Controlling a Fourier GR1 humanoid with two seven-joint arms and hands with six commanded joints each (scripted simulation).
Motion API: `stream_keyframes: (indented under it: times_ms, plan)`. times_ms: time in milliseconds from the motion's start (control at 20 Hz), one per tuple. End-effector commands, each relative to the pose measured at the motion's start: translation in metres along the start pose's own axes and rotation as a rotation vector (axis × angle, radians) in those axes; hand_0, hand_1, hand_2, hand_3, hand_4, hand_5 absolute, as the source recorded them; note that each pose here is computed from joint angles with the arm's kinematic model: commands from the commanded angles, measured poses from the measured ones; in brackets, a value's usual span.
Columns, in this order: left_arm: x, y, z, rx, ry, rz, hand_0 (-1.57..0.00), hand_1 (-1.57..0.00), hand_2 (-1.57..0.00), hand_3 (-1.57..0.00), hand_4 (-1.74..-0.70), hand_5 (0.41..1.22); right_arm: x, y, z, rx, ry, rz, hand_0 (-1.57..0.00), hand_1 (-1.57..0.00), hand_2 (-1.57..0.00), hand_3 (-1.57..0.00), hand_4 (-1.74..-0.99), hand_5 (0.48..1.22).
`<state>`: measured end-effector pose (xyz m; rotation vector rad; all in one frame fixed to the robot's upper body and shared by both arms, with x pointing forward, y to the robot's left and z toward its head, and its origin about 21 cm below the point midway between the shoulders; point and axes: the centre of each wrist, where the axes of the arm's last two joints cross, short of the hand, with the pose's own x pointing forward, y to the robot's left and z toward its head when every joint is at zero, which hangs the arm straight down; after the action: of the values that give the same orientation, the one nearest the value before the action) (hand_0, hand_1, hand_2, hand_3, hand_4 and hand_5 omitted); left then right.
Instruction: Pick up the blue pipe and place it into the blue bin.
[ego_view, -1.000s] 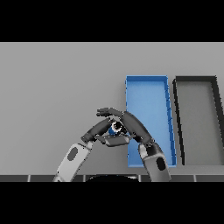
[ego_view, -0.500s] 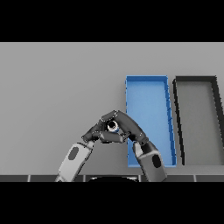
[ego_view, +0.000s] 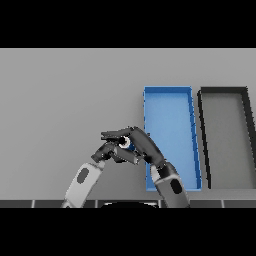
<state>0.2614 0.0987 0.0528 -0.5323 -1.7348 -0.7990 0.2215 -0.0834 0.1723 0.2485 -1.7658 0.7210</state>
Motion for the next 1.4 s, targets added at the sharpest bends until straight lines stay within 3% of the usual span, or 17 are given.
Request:
stream_keyframes:
  times_ms: [0,100,200,400,550,750,950,1050,1200,1350]
  plan:
    - [-0.001,0.0,0.002,-0.032,-0.008,0.003,-0.94,-0.86,-0.83,-0.75,-1.37,1.221,0.003,0.001,0.0,0.004,0.014,0.0,-1.56,-1.56,-1.56,-1.55,-1.736,1.205]
    - [0.0,0.002,0.003,-0.068,0.023,-0.022,-0.6,-0.55,-0.53,-0.48,-1.21,1.221,0.004,0.002,0.001,-0.005,0.036,-0.002,-1.56,-1.56,-1.56,-1.56,-1.738,1.211]
    - [-0.002,0.002,0.002,-0.069,0.039,-0.042,-0.38,-0.35,-0.34,-0.3,-1.08,1.029,0.005,0.002,0.002,-0.015,0.044,0.011,-1.57,-1.57,-1.57,-1.56,-1.739,1.214]
    - [-0.001,0.003,0.003,-0.047,0.091,-0.015,-0.16,-0.14,-0.14,-0.12,-0.98,0.704,0.003,0.002,0.001,-0.033,0.03,0.026,-1.57,-1.57,-1.57,-1.57,-1.74,1.218]
    - [-0.004,0.002,0.008,-0.034,0.128,0.0,-0.08,-0.07,-0.07,-0.06,-0.97,0.567,0.005,0.003,0.001,-0.023,0.006,-0.003,-1.57,-1.57,-1.57,-1.57,-1.741,1.22]
    - [-0.004,0.001,0.005,-0.031,0.153,-0.022,-0.03,-0.03,-0.03,-0.03,-0.93,0.484,0.011,0.003,0.0,-0.032,-0.053,-0.11,-1.57,-1.57,-1.57,-1.57,-1.741,1.22]
    - [-0.008,0.003,0.004,-0.04,0.188,-0.027,-0.01,-0.01,-0.01,-0.01,-0.91,0.464,0.024,-0.013,-0.008,-0.065,-0.07,-0.191,-1.57,-1.57,-1.57,-1.57,-1.741,1.221]
    - [-0.005,0.001,0.003,-0.032,0.183,-0.018,-0.01,-0.01,-0.01,-0.01,-0.91,0.45,0.024,-0.027,-0.011,-0.062,-0.09,-0.221,-1.57,-1.57,-1.57,-1.57,-1.741,1.221]
    - [-0.009,0.002,0.006,-0.036,0.175,-0.013,0.0,0.0,0.0,0.0,-0.91,0.437,0.05,-0.054,-0.022,-0.066,-0.198,-0.221,-1.57,-1.57,-1.57,-1.57,-1.741,1.221]
    - [-0.007,0.004,0.005,-0.035,0.206,-0.02,0.0,0.0,0.0,0.0,-0.9,0.432,0.075,-0.101,-0.017,-0.268,-0.247,-0.142,-1.57,-1.57,-1.57,-1.57,-1.741,1.221]
